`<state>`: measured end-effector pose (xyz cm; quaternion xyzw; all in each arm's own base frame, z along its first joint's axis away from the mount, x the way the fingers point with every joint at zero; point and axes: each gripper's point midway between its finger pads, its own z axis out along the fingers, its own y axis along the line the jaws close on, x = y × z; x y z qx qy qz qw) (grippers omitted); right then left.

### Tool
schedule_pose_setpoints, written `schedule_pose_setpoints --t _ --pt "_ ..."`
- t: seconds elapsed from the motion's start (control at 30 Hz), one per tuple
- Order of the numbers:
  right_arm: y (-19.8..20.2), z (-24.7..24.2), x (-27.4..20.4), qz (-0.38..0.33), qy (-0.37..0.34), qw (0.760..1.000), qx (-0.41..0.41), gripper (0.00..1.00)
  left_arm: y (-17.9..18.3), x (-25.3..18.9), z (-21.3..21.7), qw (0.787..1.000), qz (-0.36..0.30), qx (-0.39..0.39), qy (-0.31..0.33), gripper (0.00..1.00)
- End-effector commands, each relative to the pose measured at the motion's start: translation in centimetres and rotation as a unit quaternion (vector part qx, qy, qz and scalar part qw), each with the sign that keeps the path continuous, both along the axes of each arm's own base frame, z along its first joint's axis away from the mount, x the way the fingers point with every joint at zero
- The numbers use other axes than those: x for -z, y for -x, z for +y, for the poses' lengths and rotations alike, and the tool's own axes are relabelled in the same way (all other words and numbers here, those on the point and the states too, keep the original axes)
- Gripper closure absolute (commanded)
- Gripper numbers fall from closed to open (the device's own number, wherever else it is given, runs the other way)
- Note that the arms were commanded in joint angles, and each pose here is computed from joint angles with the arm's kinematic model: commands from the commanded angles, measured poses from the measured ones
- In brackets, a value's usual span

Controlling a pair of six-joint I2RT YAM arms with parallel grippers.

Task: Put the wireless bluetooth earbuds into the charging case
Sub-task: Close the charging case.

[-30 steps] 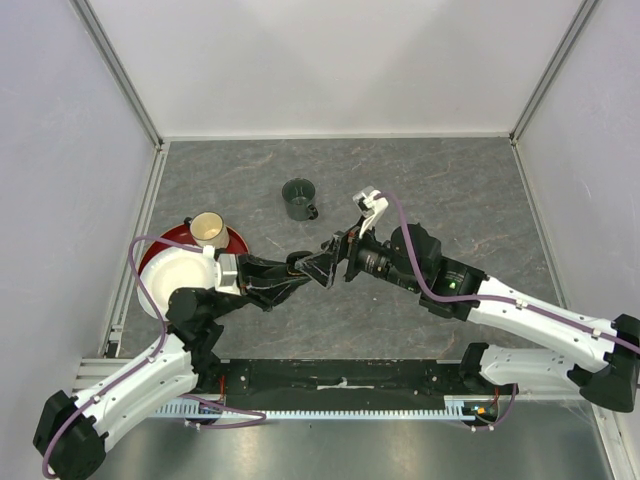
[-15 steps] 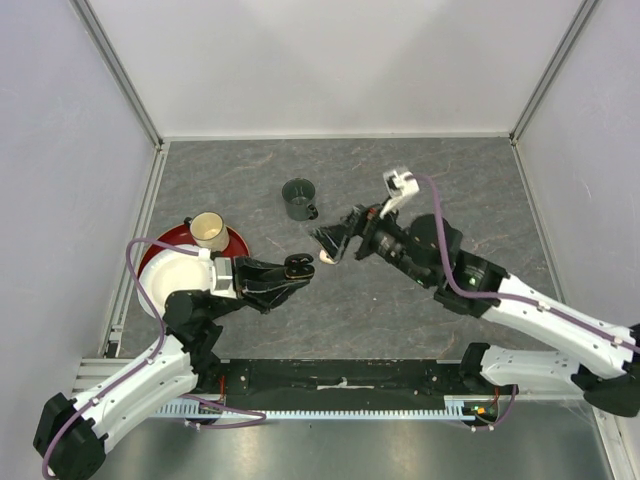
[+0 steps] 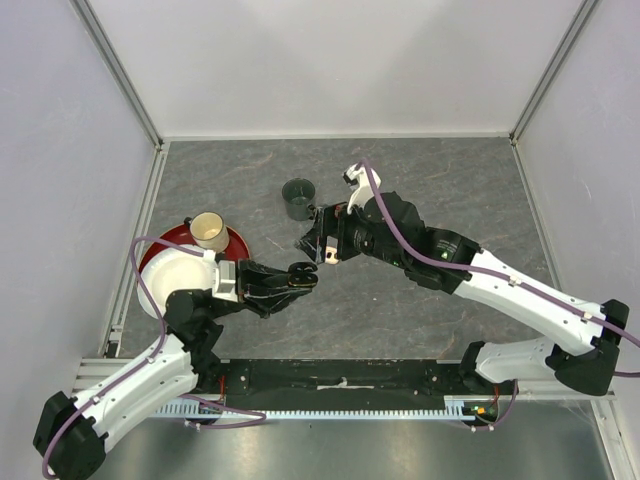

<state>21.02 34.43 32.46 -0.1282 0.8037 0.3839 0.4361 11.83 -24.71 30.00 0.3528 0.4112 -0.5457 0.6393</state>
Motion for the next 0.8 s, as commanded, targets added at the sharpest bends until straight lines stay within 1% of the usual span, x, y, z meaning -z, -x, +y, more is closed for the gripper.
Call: schedule_pose_setpoints --t 0.0,0.2,0.47,0.6,0.77 --pt "0.9 -0.1 0.2 0.006 0.01 1.0 -0.026 0.02 0.8 -2.1 0.1 1.0 -0.025 0.013 0.008 0.98" --pt "1.4 -0.2 0.5 -0.001 0.019 0.999 -0.043 0.02 0.4 -1.8 0.0 1.0 -0.02 0.007 0.005 0.98" --pt "1.8 0.4 2.3 0.024 0.028 0.998 -0.057 0.02 -0.8 -1.7 0.3 1.0 -0.001 -0.024 0.014 0.98" --pt "1.9 0.4 2.7 0.028 0.03 0.997 -0.058 0.02 -1.1 -1.7 0.5 0.999 0.0 -0.037 0.019 0.98" --pt "2.2 0.3 2.9 0.03 0.028 0.997 -0.064 0.02 -1.8 -1.7 0.8 0.998 0.018 -0.057 0.024 0.98"
